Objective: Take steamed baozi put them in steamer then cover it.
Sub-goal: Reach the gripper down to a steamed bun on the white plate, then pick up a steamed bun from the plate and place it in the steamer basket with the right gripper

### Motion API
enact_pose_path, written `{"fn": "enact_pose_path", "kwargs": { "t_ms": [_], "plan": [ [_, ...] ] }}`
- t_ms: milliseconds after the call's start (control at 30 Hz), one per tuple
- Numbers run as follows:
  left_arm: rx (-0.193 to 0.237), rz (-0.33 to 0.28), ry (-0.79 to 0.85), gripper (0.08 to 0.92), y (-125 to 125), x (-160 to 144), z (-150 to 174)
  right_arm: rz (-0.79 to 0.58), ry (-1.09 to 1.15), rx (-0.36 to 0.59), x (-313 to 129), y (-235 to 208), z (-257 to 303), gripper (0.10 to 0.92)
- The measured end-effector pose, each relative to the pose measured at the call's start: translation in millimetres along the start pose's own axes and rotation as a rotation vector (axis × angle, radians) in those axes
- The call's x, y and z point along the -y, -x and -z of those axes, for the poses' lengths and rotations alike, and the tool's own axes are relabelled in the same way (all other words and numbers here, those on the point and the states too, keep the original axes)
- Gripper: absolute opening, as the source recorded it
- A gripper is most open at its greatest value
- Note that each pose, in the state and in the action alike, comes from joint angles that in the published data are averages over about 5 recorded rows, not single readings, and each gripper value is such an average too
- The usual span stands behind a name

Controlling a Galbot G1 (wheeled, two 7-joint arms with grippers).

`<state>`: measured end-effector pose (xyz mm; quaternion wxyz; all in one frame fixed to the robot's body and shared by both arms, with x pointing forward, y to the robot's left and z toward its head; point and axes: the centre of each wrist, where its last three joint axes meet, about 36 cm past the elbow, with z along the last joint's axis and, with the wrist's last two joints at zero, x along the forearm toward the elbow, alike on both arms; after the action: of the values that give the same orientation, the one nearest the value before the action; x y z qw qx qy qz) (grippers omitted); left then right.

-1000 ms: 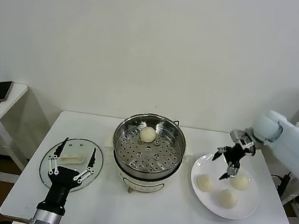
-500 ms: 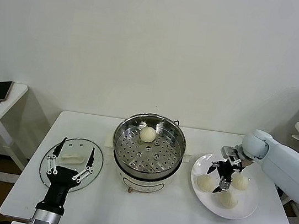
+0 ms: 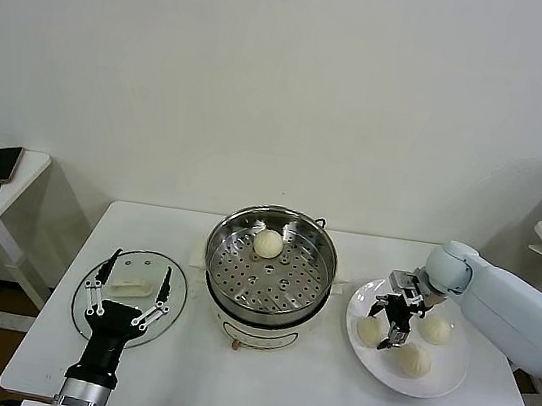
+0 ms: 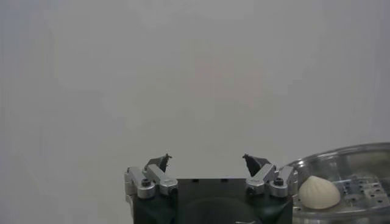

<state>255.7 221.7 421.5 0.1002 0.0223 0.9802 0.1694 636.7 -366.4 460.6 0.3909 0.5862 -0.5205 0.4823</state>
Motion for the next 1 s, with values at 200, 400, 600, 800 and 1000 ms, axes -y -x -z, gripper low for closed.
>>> {"fn": "enact_pose_path", "kwargs": {
  "t_ms": [200, 400, 600, 800, 1000],
  "plan": [
    [0.005, 0.000, -0.002, 0.823, 1.1, 0.4, 0.9, -0.025, -0.028, -0.013, 3.8, -17.8, 1.1, 0.655],
    [0.013, -0.003, -0.003, 0.823, 2.2, -0.3, 4.4, -0.051, -0.073, -0.028, 22.9, -67.4, 13.1, 0.652],
    [0.019, -0.007, -0.001, 0.823, 2.5, -1.3, 5.8, -0.065, -0.133, -0.013, 49.3, -137.5, 49.8, 0.653],
    [0.022, -0.007, -0.008, 0.823, 3.2, 0.5, 7.3, -0.088, -0.217, 0.019, 73.2, -198.3, 114.8, 0.652],
    [0.022, -0.005, -0.008, 0.823, 3.1, 0.4, 7.8, -0.072, -0.293, 0.043, 91.3, -216.8, 188.7, 0.645]
  ]
}}
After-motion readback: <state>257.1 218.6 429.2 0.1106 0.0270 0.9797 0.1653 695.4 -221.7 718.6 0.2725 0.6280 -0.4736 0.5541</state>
